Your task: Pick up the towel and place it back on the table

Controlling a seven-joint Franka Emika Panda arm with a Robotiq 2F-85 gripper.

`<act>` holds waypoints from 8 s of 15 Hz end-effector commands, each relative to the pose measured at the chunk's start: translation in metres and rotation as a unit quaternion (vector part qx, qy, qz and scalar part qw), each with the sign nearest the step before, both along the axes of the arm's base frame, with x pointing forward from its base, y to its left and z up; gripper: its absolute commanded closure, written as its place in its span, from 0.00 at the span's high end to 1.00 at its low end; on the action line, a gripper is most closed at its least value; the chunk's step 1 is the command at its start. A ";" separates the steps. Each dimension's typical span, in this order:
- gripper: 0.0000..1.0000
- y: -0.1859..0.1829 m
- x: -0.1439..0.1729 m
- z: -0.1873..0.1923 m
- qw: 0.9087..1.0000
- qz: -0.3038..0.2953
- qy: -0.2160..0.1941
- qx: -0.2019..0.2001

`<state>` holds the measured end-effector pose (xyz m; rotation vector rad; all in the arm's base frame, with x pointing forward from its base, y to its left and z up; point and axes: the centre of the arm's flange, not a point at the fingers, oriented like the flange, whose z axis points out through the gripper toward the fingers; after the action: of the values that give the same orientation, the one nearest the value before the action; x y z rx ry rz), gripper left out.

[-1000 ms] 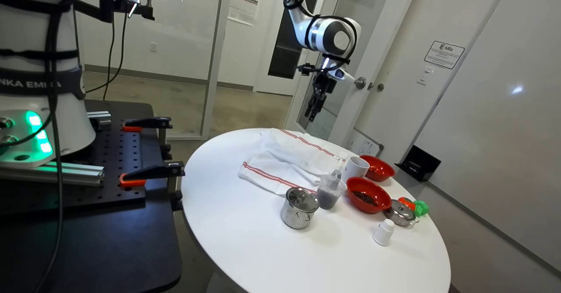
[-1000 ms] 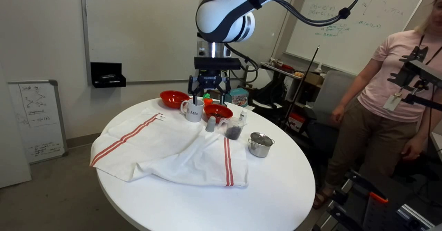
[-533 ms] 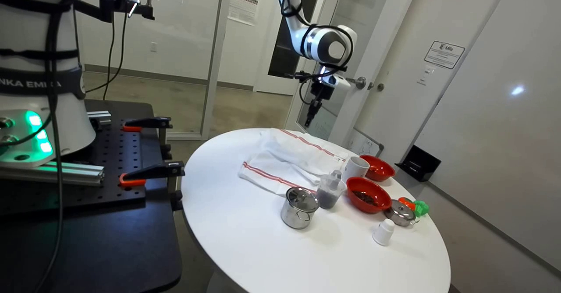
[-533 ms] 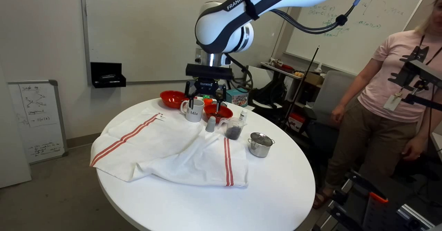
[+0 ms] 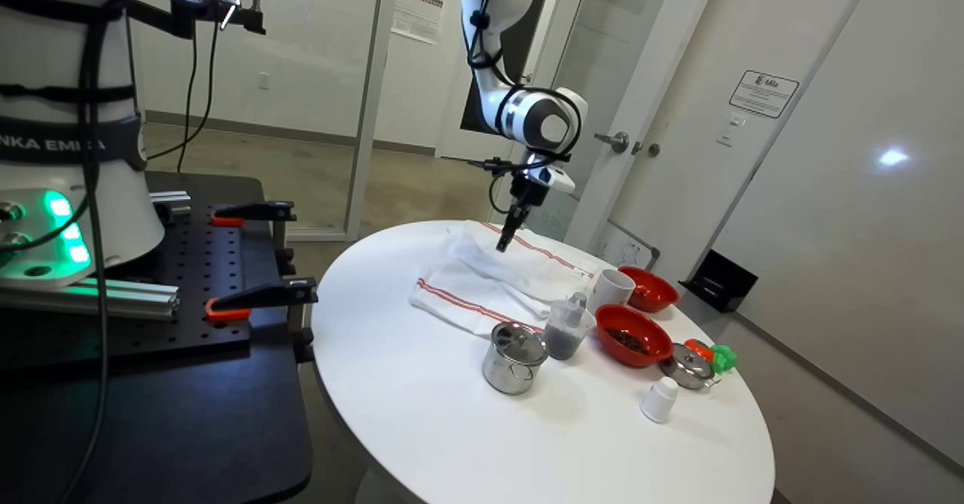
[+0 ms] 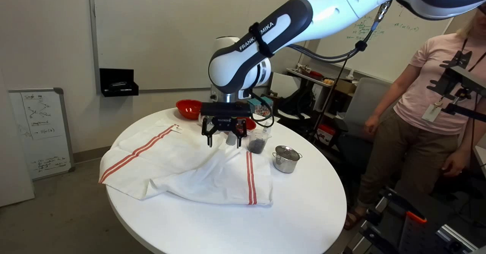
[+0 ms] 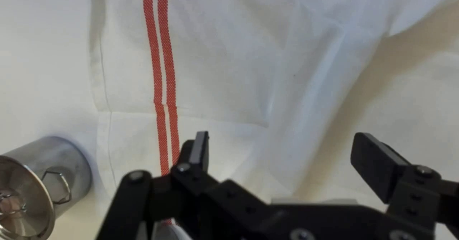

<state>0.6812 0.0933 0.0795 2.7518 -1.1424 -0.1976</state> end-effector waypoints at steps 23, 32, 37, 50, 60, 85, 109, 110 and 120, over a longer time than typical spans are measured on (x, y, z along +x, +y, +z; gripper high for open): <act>0.00 0.001 0.033 0.007 1.000 -0.008 -0.004 0.012; 0.00 0.007 0.035 0.127 1.000 0.019 0.024 0.005; 0.00 0.011 0.046 0.195 0.999 0.041 0.014 -0.002; 0.00 0.029 0.063 0.336 0.996 0.080 -0.030 -0.028; 0.01 0.037 0.062 0.371 0.993 0.072 -0.095 -0.009; 0.00 0.013 0.080 0.225 0.932 -0.326 -0.148 -0.063; 0.00 -0.007 0.094 0.057 0.674 -0.722 -0.125 -0.093; 0.00 -0.007 0.095 0.046 0.657 -0.739 -0.120 -0.087; 0.00 -0.041 0.104 -0.050 0.456 -0.888 -0.053 0.013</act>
<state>0.7609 0.0273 0.0582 0.4870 -3.1575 -0.1528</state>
